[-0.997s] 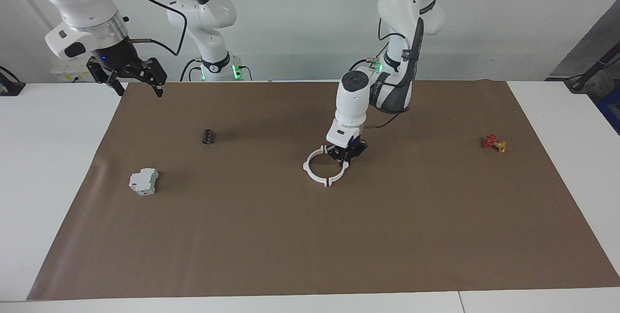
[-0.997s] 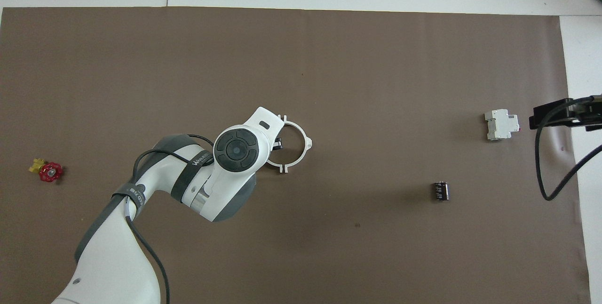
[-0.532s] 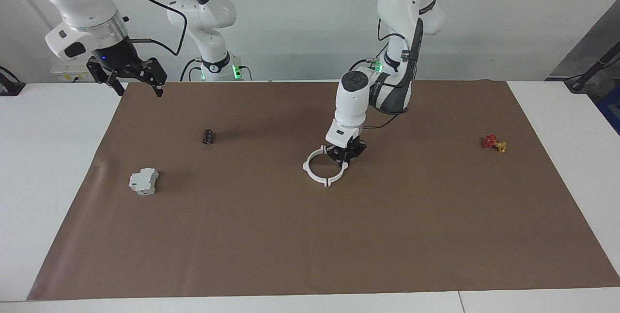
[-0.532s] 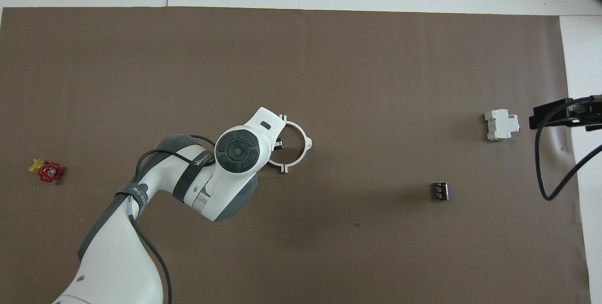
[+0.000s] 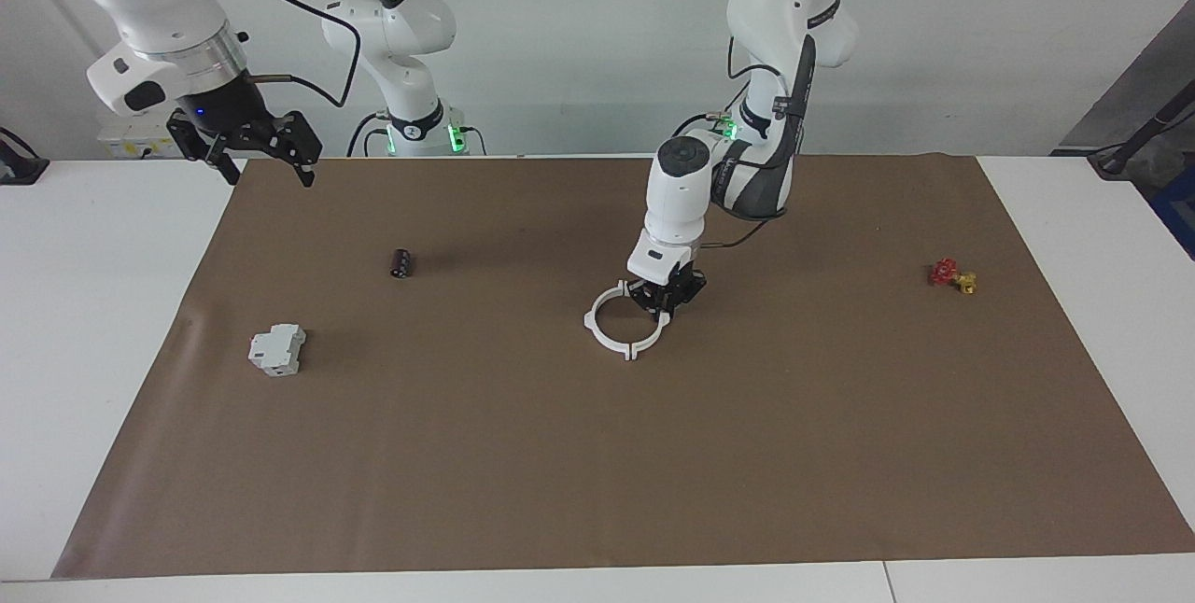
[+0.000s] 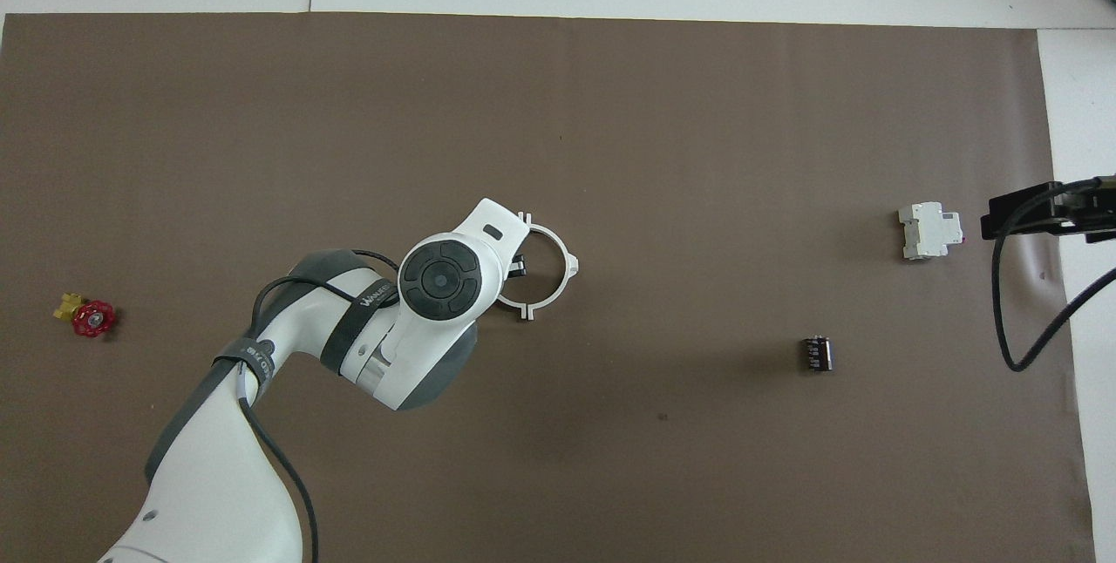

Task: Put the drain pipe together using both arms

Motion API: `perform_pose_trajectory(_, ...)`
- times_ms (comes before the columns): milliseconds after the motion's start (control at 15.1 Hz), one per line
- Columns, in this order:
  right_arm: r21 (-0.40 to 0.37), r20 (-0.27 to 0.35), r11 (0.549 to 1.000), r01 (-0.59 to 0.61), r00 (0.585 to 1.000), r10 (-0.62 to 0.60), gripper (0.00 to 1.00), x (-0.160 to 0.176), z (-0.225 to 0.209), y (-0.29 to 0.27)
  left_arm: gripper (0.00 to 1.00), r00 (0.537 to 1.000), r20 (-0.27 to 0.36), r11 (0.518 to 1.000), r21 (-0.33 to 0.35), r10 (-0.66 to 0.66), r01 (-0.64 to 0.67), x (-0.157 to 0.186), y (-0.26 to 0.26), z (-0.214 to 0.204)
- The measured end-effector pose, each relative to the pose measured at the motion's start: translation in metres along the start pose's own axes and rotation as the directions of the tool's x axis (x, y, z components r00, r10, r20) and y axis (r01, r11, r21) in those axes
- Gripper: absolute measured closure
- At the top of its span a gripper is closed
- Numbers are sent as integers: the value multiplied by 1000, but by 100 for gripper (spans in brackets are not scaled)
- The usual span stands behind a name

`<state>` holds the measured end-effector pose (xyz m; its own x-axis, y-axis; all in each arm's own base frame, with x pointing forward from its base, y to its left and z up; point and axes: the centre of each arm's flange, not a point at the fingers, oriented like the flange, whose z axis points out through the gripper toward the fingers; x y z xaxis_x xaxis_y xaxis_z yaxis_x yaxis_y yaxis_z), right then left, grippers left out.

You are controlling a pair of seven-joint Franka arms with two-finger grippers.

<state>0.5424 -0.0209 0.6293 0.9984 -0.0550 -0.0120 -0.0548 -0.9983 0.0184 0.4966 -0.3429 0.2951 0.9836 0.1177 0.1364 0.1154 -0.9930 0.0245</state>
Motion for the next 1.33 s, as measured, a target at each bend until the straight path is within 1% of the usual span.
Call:
perform_pose_trajectory(864, 0, 0, 1000, 0, 1000, 0, 0, 0, 0, 0, 79, 1000, -3, 1000, -4, 1, -1, 0, 1, 0)
perform_pose_trajectory(930, 0, 0, 1000, 0, 1000, 0, 0, 0, 0, 0, 74, 1000, -3, 1000, -4, 1, -1, 0, 1, 0)
perform_pose_trajectory(997, 0, 0, 1000, 0, 1000, 0, 0, 0, 0, 0, 65, 1000, -5, 1000, -6, 2, -2, 0, 2, 1)
perform_pose_trajectory(1329, 0, 0, 1000, 0, 1000, 0, 0, 0, 0, 0, 13, 1000, -7, 1000, -9, 3, -3, 0, 3, 5)
